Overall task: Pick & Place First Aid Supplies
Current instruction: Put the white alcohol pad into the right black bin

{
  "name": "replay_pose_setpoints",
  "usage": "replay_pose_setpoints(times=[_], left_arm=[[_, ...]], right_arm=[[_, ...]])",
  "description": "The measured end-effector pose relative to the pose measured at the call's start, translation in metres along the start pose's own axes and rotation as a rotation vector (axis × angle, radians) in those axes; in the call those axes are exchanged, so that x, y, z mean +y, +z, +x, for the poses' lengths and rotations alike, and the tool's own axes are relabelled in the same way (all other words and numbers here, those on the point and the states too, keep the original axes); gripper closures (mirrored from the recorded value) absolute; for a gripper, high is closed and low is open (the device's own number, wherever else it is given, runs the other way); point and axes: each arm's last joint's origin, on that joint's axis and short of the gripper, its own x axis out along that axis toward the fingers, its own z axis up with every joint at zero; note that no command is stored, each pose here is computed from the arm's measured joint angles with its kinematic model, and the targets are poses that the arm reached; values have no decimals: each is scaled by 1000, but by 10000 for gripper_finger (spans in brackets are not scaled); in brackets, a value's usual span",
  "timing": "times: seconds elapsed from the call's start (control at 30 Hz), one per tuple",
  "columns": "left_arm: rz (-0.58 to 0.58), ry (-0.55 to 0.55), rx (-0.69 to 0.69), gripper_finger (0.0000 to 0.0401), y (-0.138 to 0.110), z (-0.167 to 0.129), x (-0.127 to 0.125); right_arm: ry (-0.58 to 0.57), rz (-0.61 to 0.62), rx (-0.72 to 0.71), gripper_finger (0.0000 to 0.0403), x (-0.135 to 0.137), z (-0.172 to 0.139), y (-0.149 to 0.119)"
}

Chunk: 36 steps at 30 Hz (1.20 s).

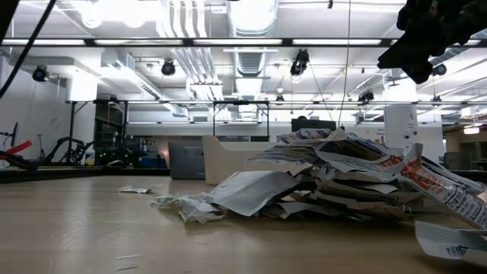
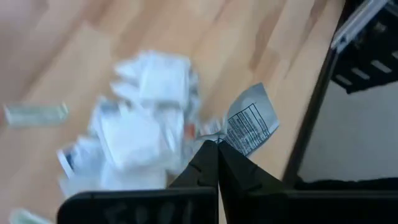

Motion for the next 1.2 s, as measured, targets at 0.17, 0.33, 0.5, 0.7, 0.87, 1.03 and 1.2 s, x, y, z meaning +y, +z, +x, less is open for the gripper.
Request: replay_pose_setpoints(times=[0.17,0.33,0.5,0.7,0.87,1.03,1.2], left_arm=[[60,49,-72,401,27,1,17],[89,125,-116,401,53,9,41],[91,228,-184,401,82,13,70],[87,307,-275,401,117,2,102],[100,332,-342,401,141,-10,124],[107,352,-361,401,153,-18,138],[96,364,-361,401,158,-17,146]], right_arm=[[66,5,27,338,1,3,0],[213,43,83,341,4,11,3],[240,56,121,322,3,22,5],[249,3,94,271,1,36,13],[224,-26,65,227,0,45,22],[146,-67,38,194,0,48,31],[121,-71,15,171,0,50,40]])
